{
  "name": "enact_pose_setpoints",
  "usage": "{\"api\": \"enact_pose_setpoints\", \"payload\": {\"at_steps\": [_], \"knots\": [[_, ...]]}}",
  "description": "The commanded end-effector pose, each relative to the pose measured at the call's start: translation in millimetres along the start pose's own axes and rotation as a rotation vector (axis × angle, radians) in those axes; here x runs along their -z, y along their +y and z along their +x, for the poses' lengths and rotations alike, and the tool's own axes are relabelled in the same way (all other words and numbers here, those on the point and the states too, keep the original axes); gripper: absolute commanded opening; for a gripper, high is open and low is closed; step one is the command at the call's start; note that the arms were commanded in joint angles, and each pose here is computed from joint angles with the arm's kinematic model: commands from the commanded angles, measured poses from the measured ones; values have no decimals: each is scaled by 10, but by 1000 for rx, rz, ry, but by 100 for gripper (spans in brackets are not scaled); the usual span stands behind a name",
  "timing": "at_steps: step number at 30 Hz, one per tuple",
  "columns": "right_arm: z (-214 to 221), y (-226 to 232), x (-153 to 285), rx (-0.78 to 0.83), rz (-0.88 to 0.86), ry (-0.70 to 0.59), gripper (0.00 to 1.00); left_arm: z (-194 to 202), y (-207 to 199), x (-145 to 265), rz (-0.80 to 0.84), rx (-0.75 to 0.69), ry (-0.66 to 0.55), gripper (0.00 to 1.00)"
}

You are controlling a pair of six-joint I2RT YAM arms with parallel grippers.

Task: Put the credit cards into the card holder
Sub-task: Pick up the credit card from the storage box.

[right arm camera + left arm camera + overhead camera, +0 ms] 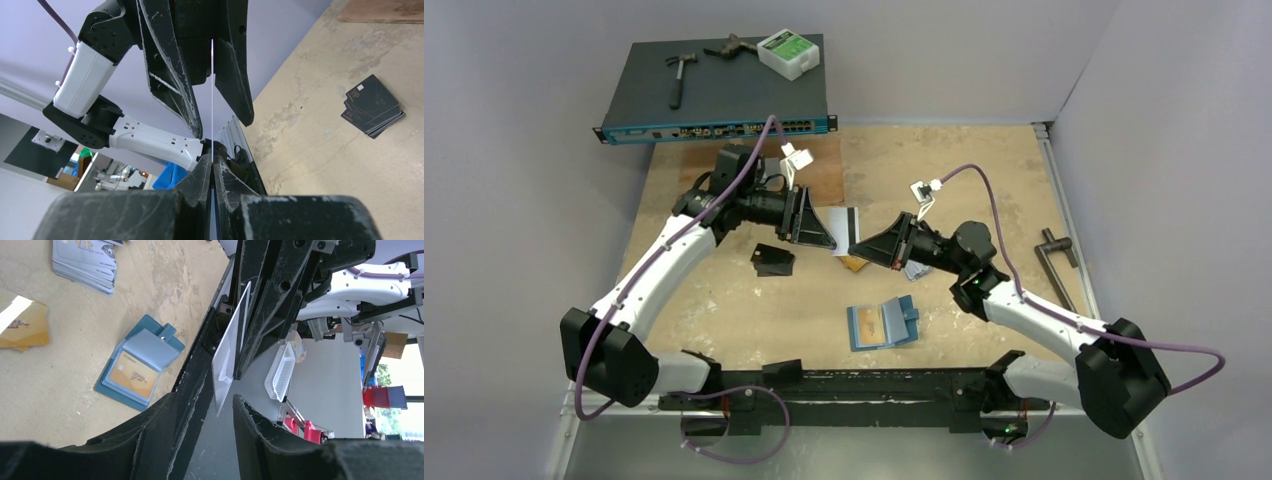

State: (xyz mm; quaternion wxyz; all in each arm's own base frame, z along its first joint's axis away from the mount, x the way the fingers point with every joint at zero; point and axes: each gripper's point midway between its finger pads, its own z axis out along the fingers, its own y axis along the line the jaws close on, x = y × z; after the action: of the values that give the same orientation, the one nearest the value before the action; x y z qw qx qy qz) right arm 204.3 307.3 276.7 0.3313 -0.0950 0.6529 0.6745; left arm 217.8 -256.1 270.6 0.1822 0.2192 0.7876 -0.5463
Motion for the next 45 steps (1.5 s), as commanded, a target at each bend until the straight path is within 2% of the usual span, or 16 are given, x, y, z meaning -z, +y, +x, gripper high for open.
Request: {"api": "enact_pose_setpoints", "payload": {"at_steps": [1,4,6,9,12,17,18,20,23,27,32,38,42,45], "knots": [[-126,158,-57,23,-51,-47,0,-317,-259,114,22,-95,-93,44],[-117,142,-63,16,-50,-49,0,-359,-307,132,35,-97,-103,42],[-117,148,-68,11,-57,-54,0,-391,-331,148,49,-97,-114,38],[-112,147,-77,1,-63,-57,0,-383,-333,136,71,-79,-112,26],[-122,166,-89,-1,-76,-70,0,-371,-340,128,87,-68,-112,20],[-24,180,-166,-18,-94,-56,0,-410,-367,141,107,-57,-118,0],[14,176,-173,-23,-97,-48,0,-418,-374,145,112,-56,-119,0],[45,170,-166,-29,-102,-45,18,-430,-375,161,113,-53,-124,0],[39,182,-136,-10,-94,-41,32,-410,-372,172,114,-42,-121,0],[-167,200,-117,52,-59,-64,40,-357,-389,178,127,-30,-110,0],[-378,274,-46,70,-101,-96,40,-323,-413,191,139,-24,-101,0],[-441,330,-119,73,-135,-76,38,-323,-442,196,155,-19,-98,0],[-437,341,-136,56,-157,-70,33,-314,-433,191,156,-16,-98,0],[-442,354,-147,49,-168,-69,25,-312,-432,188,156,-17,-98,0]]}}
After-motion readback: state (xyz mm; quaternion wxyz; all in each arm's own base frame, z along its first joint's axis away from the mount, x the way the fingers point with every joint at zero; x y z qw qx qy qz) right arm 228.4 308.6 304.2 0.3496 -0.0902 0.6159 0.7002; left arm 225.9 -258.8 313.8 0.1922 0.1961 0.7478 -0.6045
